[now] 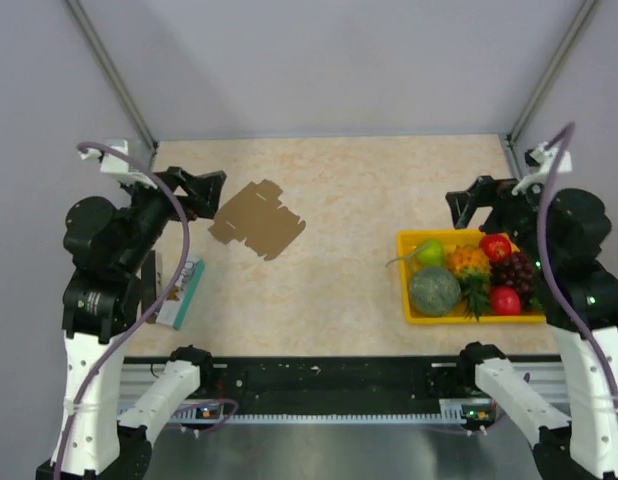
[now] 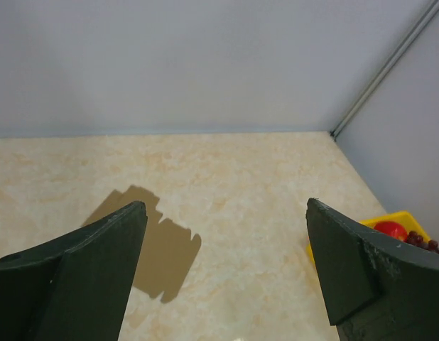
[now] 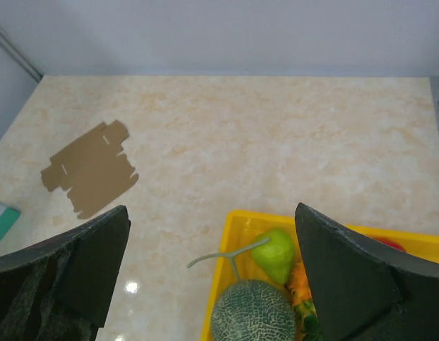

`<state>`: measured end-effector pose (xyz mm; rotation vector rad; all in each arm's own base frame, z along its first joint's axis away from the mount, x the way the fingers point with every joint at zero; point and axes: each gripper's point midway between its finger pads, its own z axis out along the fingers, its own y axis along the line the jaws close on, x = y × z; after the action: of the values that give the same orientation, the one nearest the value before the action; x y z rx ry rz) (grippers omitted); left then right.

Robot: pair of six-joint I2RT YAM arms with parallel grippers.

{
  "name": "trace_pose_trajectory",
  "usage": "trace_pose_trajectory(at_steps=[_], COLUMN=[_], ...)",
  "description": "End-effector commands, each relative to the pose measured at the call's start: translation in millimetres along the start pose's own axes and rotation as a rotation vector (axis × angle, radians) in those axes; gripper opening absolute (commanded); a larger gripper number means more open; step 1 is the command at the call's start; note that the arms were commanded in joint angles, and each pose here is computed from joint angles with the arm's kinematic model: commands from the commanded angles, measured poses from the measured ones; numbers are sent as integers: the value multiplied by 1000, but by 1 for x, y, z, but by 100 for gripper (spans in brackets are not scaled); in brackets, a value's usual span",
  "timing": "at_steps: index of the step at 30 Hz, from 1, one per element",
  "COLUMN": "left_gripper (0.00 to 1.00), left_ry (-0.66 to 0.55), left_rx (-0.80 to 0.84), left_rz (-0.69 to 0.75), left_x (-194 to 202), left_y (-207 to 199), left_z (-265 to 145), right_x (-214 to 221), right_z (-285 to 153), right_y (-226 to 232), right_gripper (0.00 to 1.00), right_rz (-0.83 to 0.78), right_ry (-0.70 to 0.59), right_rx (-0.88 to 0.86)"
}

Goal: Fold the paper box

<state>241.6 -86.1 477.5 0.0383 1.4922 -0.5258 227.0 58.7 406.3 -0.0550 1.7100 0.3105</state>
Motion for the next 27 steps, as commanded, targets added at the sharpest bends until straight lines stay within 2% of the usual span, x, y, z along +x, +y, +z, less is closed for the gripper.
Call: trace_pose_trajectory(at_steps=[1, 5, 6, 8, 11, 13, 14, 18, 21, 25, 27], left_gripper=[98, 98, 98, 98, 98, 93, 92, 86, 80, 72, 65], left_ry=[165, 269, 280, 294, 381, 443, 494, 682, 773, 806, 799], left_rx=[-69, -119, -127, -149, -189, -140, -138, -159, -103, -79, -98], left_rz=[-40, -89, -96, -120, -192, -234, -265, -361, -422, -508, -548], left_x=[60, 110, 117, 130, 178, 202, 222, 280, 307, 328, 338], left_y=[26, 43, 46, 50, 62, 56, 57, 65, 61, 63, 70], left_z=[18, 19, 18, 14, 9, 11, 9, 18, 37, 73, 97], right_x=[42, 75, 78, 103, 132, 145, 168, 209, 240, 265, 271], right_z=[57, 96, 102, 124, 146, 157, 170, 196, 209, 227, 236], right_y=[13, 67, 95, 127, 180, 202, 203, 207, 205, 202, 204], right_gripper=[99, 99, 99, 99, 99, 99, 99, 98, 95, 88, 84], right_rz=[35, 66, 74, 151, 298, 375, 386, 389, 388, 415, 446], right_ry=[167, 310, 319, 399, 471, 490, 544, 649, 718, 776, 787], right_rx=[-62, -170, -243, -304, -458, -540, -519, -493, -468, -437, -437])
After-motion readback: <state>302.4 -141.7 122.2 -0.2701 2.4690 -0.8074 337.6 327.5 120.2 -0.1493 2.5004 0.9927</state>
